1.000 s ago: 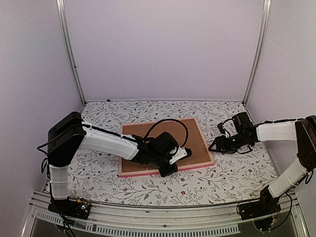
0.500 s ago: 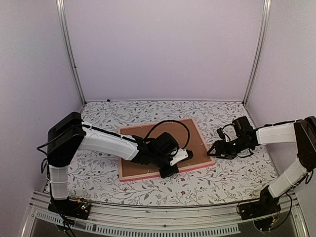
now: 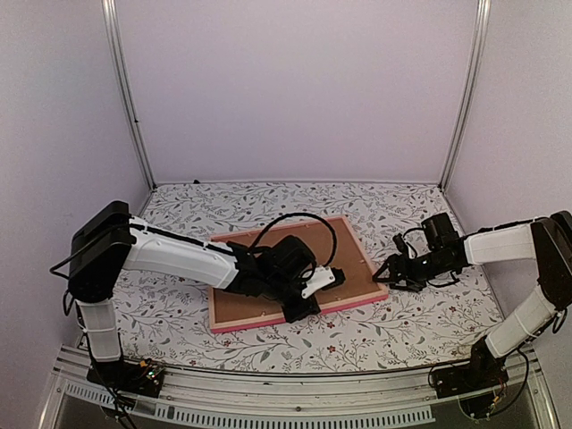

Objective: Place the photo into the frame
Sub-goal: Pick up the photo frame from the center of the board, then pass from the left arm to the right

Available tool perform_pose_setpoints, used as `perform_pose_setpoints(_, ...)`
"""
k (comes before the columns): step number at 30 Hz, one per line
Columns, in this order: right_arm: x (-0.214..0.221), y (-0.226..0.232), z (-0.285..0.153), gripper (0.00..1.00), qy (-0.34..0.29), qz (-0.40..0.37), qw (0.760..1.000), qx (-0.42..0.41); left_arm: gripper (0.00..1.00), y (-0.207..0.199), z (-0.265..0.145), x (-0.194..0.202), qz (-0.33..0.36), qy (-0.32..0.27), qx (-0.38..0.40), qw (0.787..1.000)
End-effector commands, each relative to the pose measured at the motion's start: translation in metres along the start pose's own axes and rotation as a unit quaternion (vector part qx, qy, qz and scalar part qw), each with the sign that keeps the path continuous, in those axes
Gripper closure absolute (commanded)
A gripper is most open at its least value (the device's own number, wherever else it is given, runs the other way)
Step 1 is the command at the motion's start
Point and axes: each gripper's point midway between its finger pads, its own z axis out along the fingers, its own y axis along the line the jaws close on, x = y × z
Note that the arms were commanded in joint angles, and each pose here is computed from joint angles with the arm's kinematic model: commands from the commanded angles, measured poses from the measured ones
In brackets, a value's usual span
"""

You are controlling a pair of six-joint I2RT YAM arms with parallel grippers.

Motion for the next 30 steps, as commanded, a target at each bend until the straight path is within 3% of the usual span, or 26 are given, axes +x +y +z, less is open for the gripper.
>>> perform_pose_setpoints(1,0.004,0.011,0.003,0.18,0.002,0.013,0.999,-0.05,0.92,0.0,-0.022,-0.035,-0.022,-0.063,0.001,0.998)
perform_pose_setpoints(10,0.01,0.027,0.009,0.25,0.008,0.03,0.992,-0.125,0.89,0.0,-0.027,-0.041,-0.032,-0.085,0.004,0.996)
perform_pose_setpoints(18,0.006,0.032,0.009,0.44,0.007,0.032,0.989,-0.143,0.82,-0.001,-0.026,-0.04,-0.032,-0.09,0.005,0.995)
perform_pose_setpoints(23,0.002,0.038,0.003,0.59,0.0,0.026,0.989,-0.144,0.65,0.001,-0.03,-0.041,-0.032,-0.096,-0.004,0.995)
perform_pose_setpoints(27,0.002,0.04,0.002,0.66,0.003,0.024,0.989,-0.143,0.36,0.006,-0.035,-0.043,-0.028,-0.098,-0.029,0.994)
perform_pose_setpoints(30,0.0,0.043,-0.001,0.69,0.001,0.023,0.989,-0.146,0.23,0.005,-0.035,-0.043,-0.012,-0.086,-0.042,0.995)
